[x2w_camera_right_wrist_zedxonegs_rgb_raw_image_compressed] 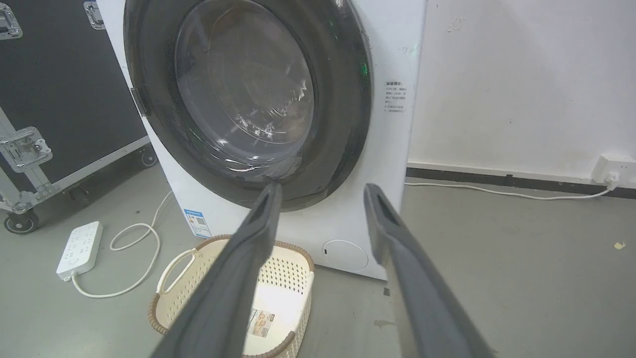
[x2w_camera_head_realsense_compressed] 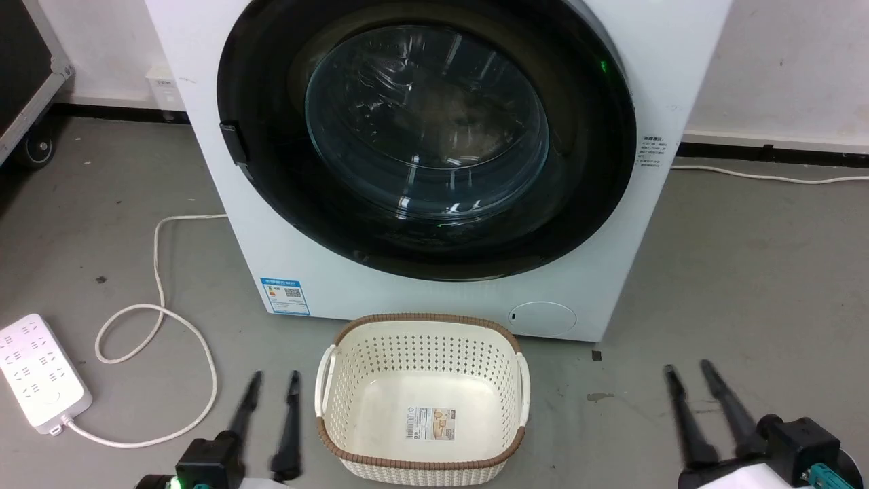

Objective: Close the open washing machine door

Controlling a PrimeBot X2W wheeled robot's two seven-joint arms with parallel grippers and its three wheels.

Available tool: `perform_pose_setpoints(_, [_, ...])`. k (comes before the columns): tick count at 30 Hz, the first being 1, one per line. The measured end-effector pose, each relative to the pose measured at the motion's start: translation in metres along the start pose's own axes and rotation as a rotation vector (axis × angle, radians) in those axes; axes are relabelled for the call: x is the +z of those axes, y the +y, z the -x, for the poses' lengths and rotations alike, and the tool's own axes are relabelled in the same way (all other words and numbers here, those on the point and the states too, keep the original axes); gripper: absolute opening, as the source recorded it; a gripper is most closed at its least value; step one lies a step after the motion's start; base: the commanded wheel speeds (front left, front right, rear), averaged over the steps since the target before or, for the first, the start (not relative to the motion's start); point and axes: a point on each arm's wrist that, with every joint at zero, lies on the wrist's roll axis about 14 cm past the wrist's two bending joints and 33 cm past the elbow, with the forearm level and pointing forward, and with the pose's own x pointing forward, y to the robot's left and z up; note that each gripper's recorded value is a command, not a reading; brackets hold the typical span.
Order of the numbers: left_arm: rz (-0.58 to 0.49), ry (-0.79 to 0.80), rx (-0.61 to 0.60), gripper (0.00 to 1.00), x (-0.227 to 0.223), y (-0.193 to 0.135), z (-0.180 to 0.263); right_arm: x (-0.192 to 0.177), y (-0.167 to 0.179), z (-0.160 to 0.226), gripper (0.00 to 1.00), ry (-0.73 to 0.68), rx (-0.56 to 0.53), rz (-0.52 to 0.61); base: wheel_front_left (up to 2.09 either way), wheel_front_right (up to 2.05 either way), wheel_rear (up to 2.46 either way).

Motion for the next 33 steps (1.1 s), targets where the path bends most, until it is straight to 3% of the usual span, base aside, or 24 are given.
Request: perform_pose_setpoints(33, [-0.023, 0.042, 0.003, 0.0, -0.0021, 0.0015, -0.0034, -0.0007, 0.002, -0.0031, 0.0, 0.039, 0.01, 0.026, 0.0, 0.0, 0.0])
